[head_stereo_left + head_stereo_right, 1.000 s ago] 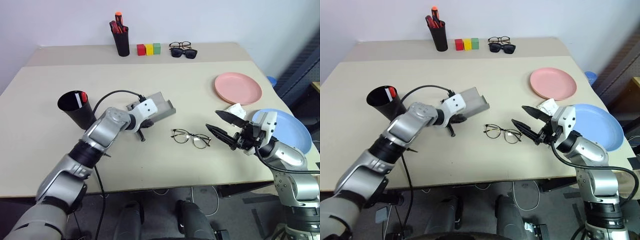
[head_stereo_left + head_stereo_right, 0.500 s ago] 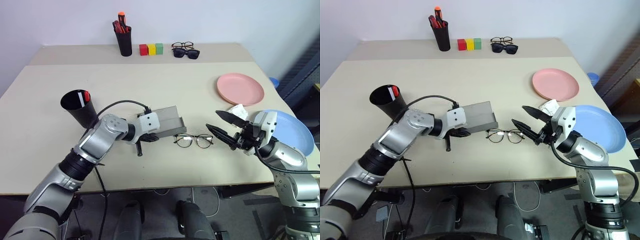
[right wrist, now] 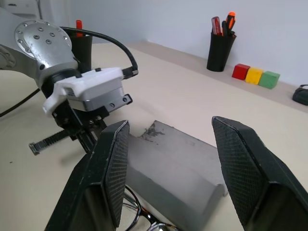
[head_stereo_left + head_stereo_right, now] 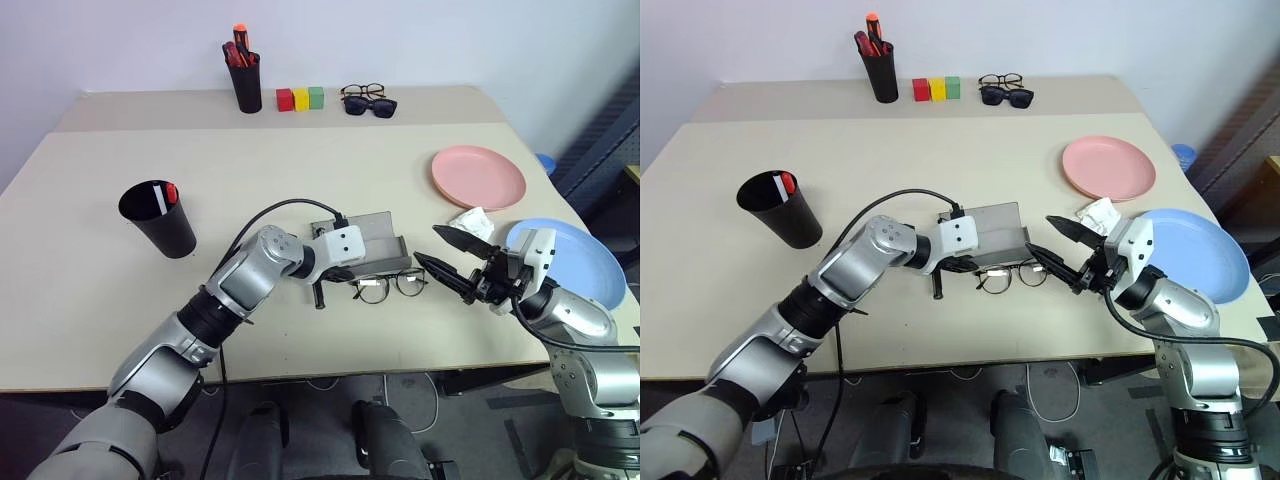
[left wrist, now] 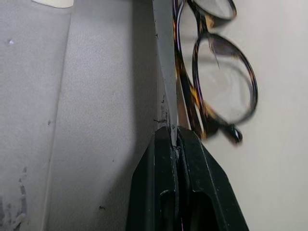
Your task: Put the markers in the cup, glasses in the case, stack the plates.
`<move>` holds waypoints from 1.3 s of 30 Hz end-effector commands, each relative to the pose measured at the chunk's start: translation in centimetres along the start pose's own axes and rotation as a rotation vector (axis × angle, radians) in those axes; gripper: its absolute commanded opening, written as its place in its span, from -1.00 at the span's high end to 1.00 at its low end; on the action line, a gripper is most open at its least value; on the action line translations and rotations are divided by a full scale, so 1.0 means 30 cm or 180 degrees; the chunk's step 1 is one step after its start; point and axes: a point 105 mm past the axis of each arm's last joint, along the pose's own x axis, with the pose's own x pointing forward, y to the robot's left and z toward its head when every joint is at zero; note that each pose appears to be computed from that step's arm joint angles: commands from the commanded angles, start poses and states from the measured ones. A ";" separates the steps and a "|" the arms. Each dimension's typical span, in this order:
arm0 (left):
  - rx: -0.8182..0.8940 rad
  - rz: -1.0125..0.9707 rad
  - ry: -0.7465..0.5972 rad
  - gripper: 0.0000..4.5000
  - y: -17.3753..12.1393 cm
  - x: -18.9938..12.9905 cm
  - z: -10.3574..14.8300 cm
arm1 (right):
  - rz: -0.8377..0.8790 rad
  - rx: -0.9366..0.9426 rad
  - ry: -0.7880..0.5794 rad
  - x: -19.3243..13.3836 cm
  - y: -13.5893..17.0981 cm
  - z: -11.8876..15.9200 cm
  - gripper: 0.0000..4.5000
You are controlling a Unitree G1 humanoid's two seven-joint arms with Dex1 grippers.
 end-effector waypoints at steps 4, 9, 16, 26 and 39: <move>0.0149 0.0269 0.0061 0.99 0.061 -0.033 -0.001 | 0.0064 -0.0201 0.0015 -0.012 0.006 0.030 -0.23; 0.0236 0.0279 0.0203 0.99 0.075 -0.058 -0.061 | 0.0142 -0.0241 0.0195 -0.018 0.013 -0.002 -0.23; 0.0285 0.0234 0.0214 0.99 0.073 -0.041 -0.069 | 0.0178 -0.0286 0.0269 -0.017 0.014 -0.026 -0.23; 0.0261 0.0180 0.0113 -0.94 0.065 -0.029 -0.043 | 0.0340 -0.0309 0.0529 -0.033 0.021 -0.075 -0.23; 0.0189 0.0128 -0.0157 -0.98 0.005 -0.268 -0.074 | 0.0996 -0.0329 0.0820 0.052 -0.008 -0.163 -0.23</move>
